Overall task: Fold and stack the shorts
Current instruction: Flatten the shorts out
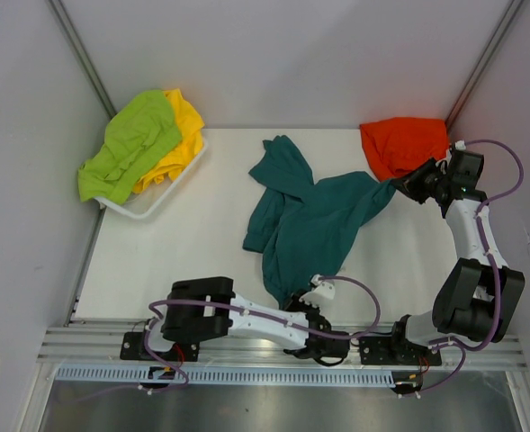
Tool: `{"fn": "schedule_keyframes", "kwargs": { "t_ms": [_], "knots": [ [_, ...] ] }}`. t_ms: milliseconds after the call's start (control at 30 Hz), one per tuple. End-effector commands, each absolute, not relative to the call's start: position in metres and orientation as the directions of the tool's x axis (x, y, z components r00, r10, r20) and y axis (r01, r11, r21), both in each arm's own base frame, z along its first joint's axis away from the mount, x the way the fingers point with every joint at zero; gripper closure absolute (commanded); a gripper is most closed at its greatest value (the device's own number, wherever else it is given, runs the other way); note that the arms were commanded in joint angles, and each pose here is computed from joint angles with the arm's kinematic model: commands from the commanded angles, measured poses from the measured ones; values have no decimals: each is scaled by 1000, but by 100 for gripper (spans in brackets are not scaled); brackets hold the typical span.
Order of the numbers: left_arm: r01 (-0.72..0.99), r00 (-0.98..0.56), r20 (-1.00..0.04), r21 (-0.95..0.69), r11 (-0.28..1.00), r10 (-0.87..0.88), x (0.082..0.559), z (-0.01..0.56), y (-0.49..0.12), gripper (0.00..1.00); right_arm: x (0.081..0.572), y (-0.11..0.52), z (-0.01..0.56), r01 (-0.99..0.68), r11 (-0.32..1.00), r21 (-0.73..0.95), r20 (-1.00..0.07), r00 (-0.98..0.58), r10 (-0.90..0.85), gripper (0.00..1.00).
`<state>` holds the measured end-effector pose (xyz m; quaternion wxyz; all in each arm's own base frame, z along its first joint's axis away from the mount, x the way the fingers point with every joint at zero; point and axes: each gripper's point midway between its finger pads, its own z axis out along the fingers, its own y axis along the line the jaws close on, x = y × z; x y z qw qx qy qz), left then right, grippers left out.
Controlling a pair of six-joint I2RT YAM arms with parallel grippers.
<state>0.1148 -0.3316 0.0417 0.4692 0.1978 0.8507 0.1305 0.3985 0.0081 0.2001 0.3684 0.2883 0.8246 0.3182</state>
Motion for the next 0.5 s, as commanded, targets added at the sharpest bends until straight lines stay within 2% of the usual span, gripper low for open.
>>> {"fn": "schedule_keyframes", "kwargs": {
  "t_ms": [0,133,233,267,367,400,467],
  "knots": [
    [266,-494,-747,358,895,445,117,65,-336,100,402,9,220,198,643,740,-457,-554,696,100],
    [394,-560,-670,302,868,487,126,79,-307,100,389,9,238,211,671,711,-477,-557,680,100],
    [493,-633,-635,111,863,443,131,113,-296,100,376,7,256,219,690,690,-508,-533,677,100],
    [534,-645,-605,82,842,467,127,108,-284,100,375,4,267,213,699,683,-528,-517,674,100],
    [558,-651,-637,-30,830,414,130,153,-259,100,368,2,288,204,708,676,-557,-488,672,100],
    [554,-655,-623,-11,833,428,132,159,-242,100,366,2,291,200,706,679,-555,-489,673,100],
    [527,-637,-672,-22,850,377,138,195,-230,100,362,6,305,174,698,694,-562,-475,677,100]
  ]
}}
